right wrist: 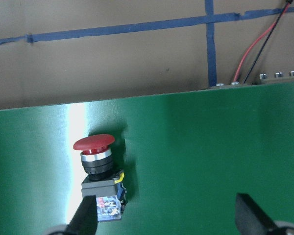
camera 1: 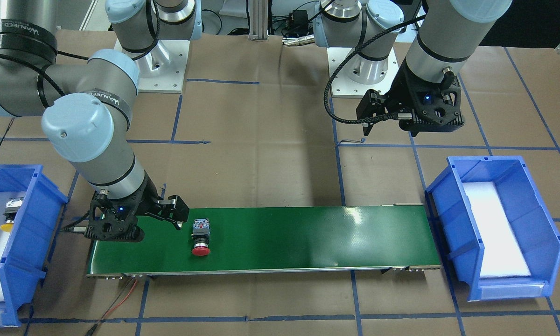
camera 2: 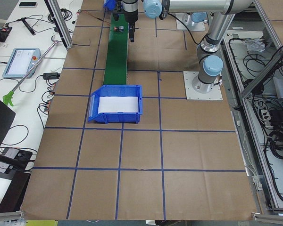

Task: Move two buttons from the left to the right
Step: 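Move the right gripper back over the belt and grasp the red button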

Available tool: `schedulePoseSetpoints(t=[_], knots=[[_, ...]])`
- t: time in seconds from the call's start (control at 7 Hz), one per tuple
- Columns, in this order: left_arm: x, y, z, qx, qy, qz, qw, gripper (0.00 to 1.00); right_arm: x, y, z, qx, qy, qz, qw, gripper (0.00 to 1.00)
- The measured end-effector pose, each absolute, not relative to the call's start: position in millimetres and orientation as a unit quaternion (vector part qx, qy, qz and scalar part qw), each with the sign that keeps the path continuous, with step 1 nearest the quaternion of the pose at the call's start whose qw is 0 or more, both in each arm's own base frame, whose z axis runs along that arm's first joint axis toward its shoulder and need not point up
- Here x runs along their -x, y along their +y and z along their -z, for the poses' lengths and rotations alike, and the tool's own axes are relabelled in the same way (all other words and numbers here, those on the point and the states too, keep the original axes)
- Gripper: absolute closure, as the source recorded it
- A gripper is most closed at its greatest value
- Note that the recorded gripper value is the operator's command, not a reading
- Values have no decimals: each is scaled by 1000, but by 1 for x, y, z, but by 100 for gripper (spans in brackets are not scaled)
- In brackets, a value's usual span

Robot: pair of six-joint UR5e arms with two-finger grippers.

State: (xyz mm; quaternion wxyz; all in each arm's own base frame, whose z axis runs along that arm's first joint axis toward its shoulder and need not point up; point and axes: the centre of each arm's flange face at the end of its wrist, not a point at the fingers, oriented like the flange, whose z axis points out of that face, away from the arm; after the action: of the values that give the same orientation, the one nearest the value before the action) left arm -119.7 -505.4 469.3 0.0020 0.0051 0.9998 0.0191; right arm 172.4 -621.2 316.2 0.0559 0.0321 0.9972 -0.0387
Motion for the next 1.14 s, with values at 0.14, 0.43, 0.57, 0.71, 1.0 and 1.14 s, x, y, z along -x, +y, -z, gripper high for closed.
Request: schedulePoseSetpoints(t=[0.14,0.43,0.57,0.71,1.0,1.14], knots=[[120,-505,-469,-5,1000,-19,2,0,-174,-625,-307,-31,997,38,62,1],[120,-505,-469,-6,1000,-20,3,0,-176,-631,-289,-30,997,31,65,1],[119,-504,-469,-6,1000,-21,3,0,-176,-633,-282,-30,997,27,64,1],[119,-504,-469,-6,1000,-21,3,0,-177,-633,-276,-30,997,23,64,1],[119,-504,-469,-6,1000,-21,3,0,-178,-635,-263,-30,998,11,60,14],[119,-504,-469,-6,1000,-21,3,0,-177,-634,-254,-32,998,2,56,45]])
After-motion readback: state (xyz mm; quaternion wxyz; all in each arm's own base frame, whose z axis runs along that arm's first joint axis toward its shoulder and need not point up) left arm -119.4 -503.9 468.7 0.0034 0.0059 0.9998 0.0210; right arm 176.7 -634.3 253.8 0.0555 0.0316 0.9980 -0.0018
